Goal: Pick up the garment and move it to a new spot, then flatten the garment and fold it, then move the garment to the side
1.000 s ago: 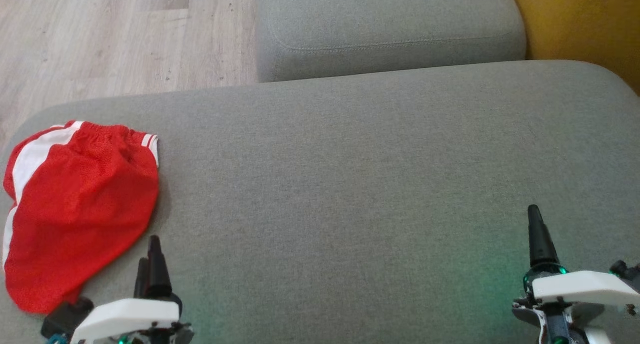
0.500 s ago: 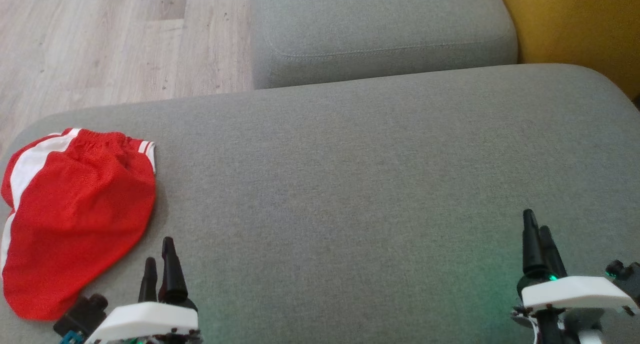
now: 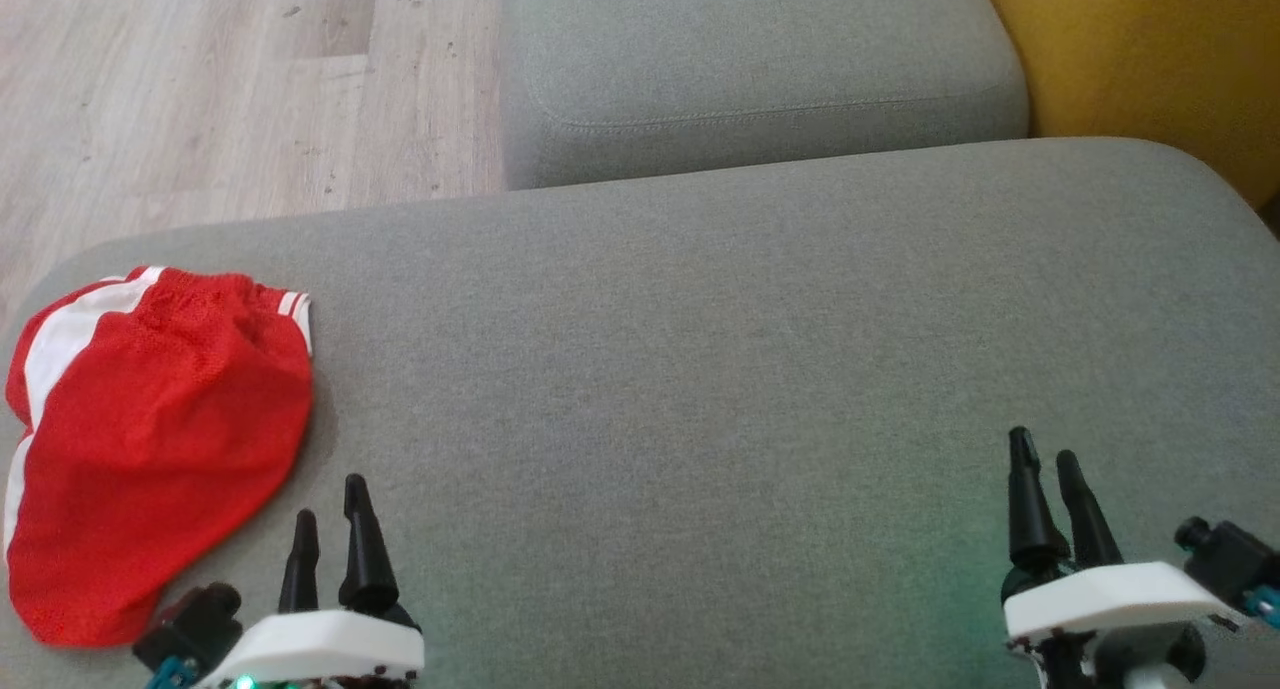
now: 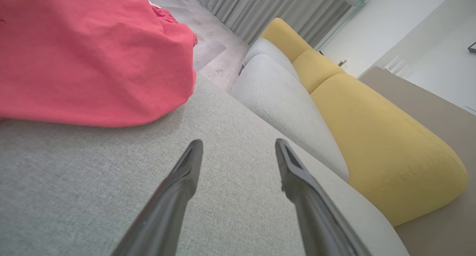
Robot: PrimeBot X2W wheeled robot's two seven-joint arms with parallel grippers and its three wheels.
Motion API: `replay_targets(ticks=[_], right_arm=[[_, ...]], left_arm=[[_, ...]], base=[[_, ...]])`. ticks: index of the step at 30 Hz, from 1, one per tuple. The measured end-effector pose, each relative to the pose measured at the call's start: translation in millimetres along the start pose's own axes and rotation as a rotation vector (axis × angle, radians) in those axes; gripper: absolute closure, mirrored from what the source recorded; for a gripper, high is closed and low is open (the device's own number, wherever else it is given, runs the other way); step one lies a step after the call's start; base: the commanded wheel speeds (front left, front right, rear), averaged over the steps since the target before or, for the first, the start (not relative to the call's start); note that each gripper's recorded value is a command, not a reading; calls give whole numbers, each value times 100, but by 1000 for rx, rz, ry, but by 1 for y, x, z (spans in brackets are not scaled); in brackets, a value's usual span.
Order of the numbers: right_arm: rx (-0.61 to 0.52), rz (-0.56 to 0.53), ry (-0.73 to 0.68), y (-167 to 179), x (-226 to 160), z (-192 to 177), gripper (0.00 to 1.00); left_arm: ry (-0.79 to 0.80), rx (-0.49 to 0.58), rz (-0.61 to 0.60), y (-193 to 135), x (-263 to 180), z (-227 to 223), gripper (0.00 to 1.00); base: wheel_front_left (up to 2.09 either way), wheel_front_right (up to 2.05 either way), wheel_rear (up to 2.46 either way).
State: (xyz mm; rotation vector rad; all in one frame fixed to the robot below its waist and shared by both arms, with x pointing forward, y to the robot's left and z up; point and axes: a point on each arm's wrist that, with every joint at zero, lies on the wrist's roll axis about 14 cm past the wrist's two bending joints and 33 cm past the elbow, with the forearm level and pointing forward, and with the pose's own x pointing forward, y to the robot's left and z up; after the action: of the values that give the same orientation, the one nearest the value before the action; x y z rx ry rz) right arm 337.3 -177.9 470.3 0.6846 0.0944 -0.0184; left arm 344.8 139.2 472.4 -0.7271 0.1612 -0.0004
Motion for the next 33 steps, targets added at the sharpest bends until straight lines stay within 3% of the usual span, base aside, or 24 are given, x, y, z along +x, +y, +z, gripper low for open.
replay_targets(ticks=[33], right_arm=[[-405,107,-32,24,-9,-4,0]], left_arm=[[-89,418,-61,-24,-11,-2,0]], base=[[0,0,0]])
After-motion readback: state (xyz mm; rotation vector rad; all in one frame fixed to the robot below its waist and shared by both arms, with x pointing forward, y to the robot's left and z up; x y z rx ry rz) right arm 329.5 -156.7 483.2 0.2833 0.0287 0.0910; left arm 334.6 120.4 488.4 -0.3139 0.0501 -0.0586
